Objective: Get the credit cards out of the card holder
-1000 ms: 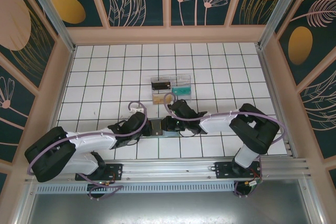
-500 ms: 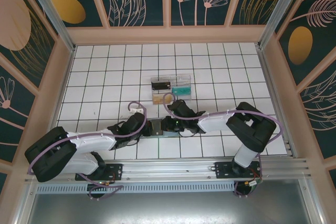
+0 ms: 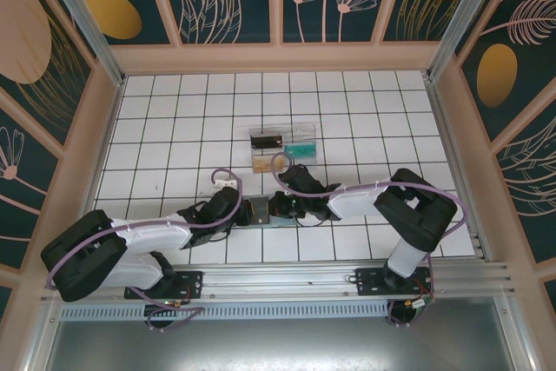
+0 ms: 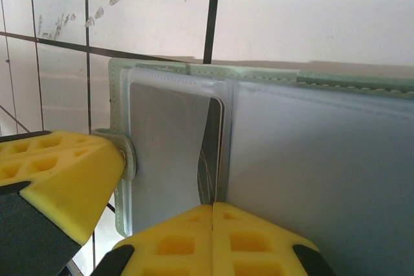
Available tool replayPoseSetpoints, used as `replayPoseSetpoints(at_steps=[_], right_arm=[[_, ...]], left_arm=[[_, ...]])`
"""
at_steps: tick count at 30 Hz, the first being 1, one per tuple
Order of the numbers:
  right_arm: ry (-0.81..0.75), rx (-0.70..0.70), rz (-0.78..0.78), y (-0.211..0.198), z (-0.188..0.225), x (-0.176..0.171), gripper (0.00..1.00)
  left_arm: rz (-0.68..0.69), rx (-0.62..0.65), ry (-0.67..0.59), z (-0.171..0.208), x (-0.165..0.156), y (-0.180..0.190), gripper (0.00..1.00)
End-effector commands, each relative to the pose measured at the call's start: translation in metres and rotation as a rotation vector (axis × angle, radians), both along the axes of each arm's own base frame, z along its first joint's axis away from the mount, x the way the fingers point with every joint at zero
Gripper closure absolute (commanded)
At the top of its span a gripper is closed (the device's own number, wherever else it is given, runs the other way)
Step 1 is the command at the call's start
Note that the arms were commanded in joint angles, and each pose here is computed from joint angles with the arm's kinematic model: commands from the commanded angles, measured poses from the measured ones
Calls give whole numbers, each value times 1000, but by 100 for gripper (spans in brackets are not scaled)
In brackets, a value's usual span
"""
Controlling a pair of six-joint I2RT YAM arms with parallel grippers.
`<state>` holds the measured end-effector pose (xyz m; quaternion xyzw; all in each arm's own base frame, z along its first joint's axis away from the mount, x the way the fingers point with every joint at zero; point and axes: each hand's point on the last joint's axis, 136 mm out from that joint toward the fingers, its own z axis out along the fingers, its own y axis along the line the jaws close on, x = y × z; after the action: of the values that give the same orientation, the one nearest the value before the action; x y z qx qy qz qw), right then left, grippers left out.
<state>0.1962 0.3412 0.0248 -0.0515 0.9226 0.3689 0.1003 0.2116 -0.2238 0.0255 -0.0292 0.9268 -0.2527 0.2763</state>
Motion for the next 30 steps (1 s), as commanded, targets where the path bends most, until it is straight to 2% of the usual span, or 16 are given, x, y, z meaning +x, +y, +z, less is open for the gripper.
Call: replayPoseSetpoints(at_steps=[1, 12, 15, 18, 27, 30], right_arm=[[12, 4, -30, -9, -1, 0, 100], [23, 26, -58, -21, 0, 2, 100], [24, 56, -45, -16, 3, 1, 84], [30, 57, -46, -13, 1, 3, 79], [52, 74, -42, -7, -4, 4, 81], [56, 72, -51, -10, -5, 4, 88]], left_arm=[[15, 110, 88, -28, -15, 21, 100], [12, 116, 85, -28, -14, 21, 100], [9, 112, 85, -27, -14, 20, 100], [6, 110, 85, -26, -14, 19, 100], [1, 96, 88, -27, -15, 17, 100], [1, 96, 86, -26, -15, 18, 100]])
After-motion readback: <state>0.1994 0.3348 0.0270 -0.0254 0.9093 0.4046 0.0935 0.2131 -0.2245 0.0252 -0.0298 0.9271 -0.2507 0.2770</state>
